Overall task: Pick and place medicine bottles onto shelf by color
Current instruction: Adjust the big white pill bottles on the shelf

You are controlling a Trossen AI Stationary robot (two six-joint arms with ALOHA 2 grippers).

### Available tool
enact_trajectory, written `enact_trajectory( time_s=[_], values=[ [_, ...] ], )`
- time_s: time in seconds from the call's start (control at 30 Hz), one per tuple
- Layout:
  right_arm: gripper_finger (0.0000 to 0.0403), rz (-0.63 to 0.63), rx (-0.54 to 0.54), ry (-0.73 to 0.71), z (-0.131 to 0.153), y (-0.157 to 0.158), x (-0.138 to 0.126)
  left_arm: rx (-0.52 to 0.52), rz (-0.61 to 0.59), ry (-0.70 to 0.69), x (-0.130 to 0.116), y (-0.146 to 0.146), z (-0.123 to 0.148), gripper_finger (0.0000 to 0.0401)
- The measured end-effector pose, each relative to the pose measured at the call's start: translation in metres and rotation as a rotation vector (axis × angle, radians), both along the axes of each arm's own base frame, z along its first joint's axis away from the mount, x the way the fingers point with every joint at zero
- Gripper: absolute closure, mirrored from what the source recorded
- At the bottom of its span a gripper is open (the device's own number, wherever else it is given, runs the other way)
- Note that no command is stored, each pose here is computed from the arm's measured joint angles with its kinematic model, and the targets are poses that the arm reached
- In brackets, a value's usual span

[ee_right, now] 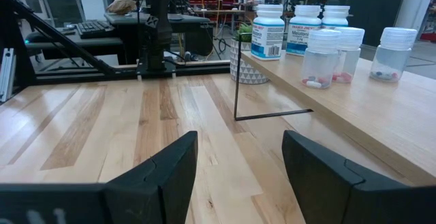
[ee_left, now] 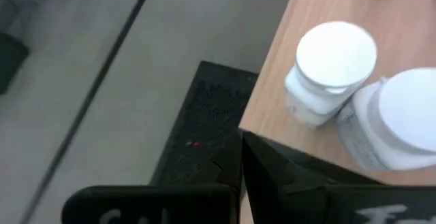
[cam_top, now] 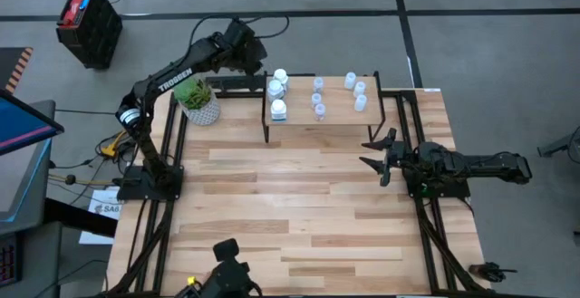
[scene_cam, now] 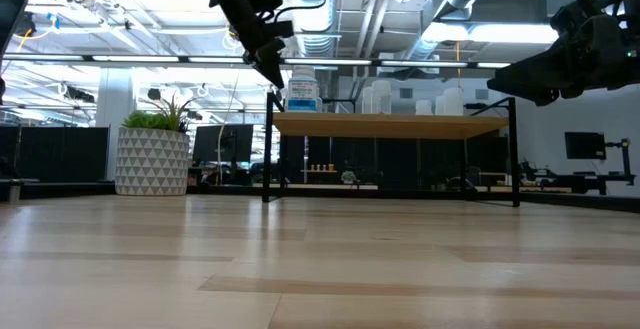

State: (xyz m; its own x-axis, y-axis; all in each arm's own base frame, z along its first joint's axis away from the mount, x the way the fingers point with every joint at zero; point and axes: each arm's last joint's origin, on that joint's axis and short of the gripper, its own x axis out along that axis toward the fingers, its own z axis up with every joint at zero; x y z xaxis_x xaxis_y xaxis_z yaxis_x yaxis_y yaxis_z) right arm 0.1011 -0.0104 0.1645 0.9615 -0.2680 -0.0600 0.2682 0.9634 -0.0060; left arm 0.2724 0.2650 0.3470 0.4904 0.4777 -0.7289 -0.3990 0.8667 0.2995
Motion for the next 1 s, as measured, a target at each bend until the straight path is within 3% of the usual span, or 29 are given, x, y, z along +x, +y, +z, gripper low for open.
enact_trajectory(
  time_s=[0.13, 0.47, 0.67, 1.0],
  values=[
    [0.0164, -0.001, 0.0, 0.0, 0.0, 0.0, 0.0, -0.036, -0.018, -0.035, 0.0, 0.004, -0.011, 0.0401],
    [0.0164, 0.0, 0.0, 0.0, 0.0, 0.0, 0.0, 0.018, -0.018, -0.144, 0.008, 0.012, -0.029, 0.0401],
    [0.0164, -0.001, 0.0, 0.0, 0.0, 0.0, 0.0, -0.076, -0.064, -0.17, 0.008, 0.008, -0.036, 0.0401],
    [0.0164, 0.0, 0.0, 0.0, 0.0, 0.0, 0.0, -0.138, -0.109, -0.132, 0.018, -0.01, -0.04, 0.0401]
  ],
)
